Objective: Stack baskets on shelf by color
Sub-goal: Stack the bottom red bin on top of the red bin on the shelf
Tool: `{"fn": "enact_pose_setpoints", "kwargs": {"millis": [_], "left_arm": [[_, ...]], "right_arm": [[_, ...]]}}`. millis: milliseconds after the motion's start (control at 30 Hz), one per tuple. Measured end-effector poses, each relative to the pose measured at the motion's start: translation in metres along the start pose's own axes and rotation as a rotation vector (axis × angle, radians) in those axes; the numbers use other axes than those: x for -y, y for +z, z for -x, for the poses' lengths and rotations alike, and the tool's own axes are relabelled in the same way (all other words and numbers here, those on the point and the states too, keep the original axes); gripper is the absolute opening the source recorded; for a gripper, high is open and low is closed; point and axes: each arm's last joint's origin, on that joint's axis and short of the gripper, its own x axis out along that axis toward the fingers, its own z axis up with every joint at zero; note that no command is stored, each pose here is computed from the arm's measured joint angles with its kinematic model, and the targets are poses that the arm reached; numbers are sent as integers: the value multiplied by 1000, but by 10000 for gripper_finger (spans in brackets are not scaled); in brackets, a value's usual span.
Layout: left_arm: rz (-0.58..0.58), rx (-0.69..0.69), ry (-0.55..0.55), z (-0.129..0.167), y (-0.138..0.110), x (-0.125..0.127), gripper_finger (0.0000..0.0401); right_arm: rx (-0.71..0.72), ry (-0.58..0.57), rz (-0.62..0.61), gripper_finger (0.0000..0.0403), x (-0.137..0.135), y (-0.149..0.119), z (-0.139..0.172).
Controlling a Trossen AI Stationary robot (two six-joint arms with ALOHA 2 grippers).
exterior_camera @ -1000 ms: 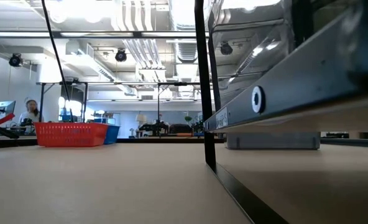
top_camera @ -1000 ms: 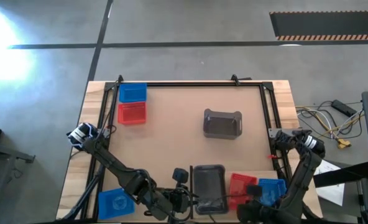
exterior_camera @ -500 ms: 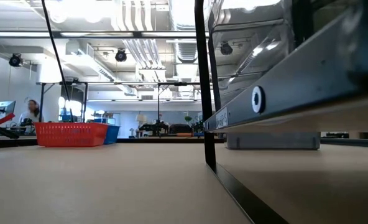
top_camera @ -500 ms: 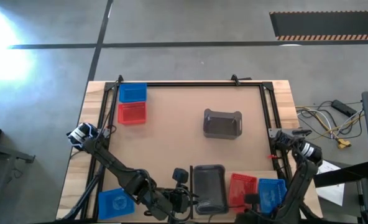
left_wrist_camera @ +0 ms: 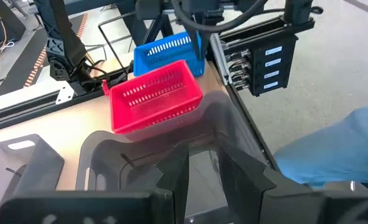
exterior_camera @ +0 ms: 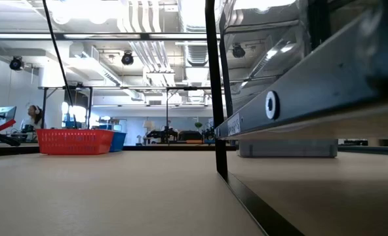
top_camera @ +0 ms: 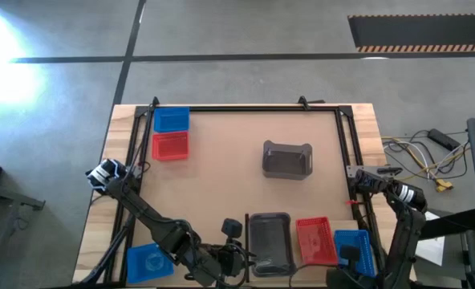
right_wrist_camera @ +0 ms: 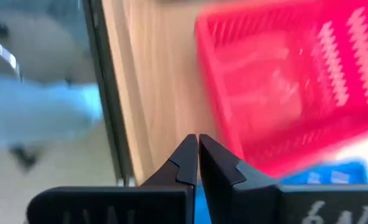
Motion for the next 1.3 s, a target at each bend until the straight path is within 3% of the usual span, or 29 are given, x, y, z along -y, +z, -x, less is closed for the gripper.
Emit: {"fn": "enact_pose_setpoints", "kwargs": {"millis": [133, 267, 433, 667, 1000, 1200, 1300], "left_arm": [[0, 13, -13, 4, 3, 5, 71], [-5, 21, -6, 10, 4, 10, 71], [3, -5, 41, 22, 1, 17, 71], [22, -52, 87, 31, -7, 25, 71], [10, -57, 99, 33, -8, 27, 71], [30, -97, 108, 35, -13, 28, 71], [33, -147, 141, 37, -20, 26, 71]], "right_arm": [[100, -96, -23, 9, 10, 11, -3], [67, -202, -58, 9, 24, 28, -16], [-44, -80, 12, 9, 20, 46, -29], [-79, 66, 30, 9, 10, 56, -30], [-53, 67, -2, 9, 12, 61, -15], [-94, -81, -72, 9, 22, 47, -16], [-163, -84, -100, 9, 22, 40, -23]]}}
